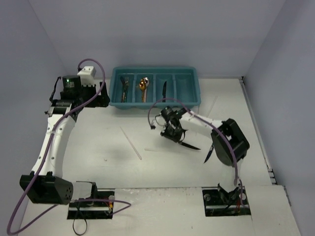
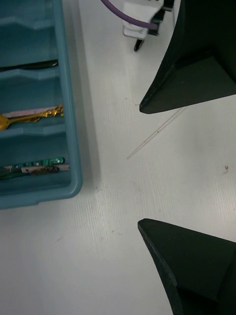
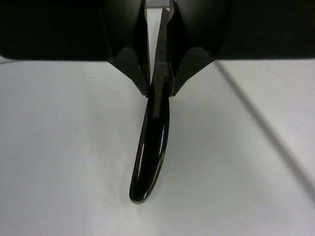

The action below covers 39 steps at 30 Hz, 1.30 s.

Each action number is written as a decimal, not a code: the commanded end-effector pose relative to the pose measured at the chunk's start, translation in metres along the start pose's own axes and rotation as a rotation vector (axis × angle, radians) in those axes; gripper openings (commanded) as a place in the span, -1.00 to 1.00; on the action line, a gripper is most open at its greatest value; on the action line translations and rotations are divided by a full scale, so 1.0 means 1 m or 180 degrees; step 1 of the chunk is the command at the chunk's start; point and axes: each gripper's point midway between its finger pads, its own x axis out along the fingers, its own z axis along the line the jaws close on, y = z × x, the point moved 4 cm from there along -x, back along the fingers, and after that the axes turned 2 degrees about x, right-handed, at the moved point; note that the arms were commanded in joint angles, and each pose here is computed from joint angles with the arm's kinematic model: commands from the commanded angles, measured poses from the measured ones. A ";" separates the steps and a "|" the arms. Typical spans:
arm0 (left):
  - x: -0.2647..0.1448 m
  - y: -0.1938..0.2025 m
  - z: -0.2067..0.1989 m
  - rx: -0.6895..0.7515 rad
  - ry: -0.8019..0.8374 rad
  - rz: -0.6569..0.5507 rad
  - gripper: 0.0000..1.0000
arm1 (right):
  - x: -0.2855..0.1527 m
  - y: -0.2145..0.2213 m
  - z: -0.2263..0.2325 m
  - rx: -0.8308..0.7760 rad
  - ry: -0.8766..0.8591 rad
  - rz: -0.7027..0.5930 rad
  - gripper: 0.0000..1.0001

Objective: Sort the eating utensils into containers

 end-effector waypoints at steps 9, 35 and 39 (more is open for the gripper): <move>-0.010 0.006 -0.067 0.0107 0.1456 -0.0083 0.72 | -0.064 -0.019 0.056 -0.1303 0.0986 0.0054 -1.00; 0.001 0.109 -0.159 0.0696 0.3119 0.0888 0.52 | -0.157 -0.042 0.115 -0.3233 0.1903 -0.0999 -1.00; -0.006 0.122 -0.171 0.0888 0.3226 0.0959 0.52 | -0.158 -0.036 0.116 -0.3474 0.2013 -0.1078 -1.00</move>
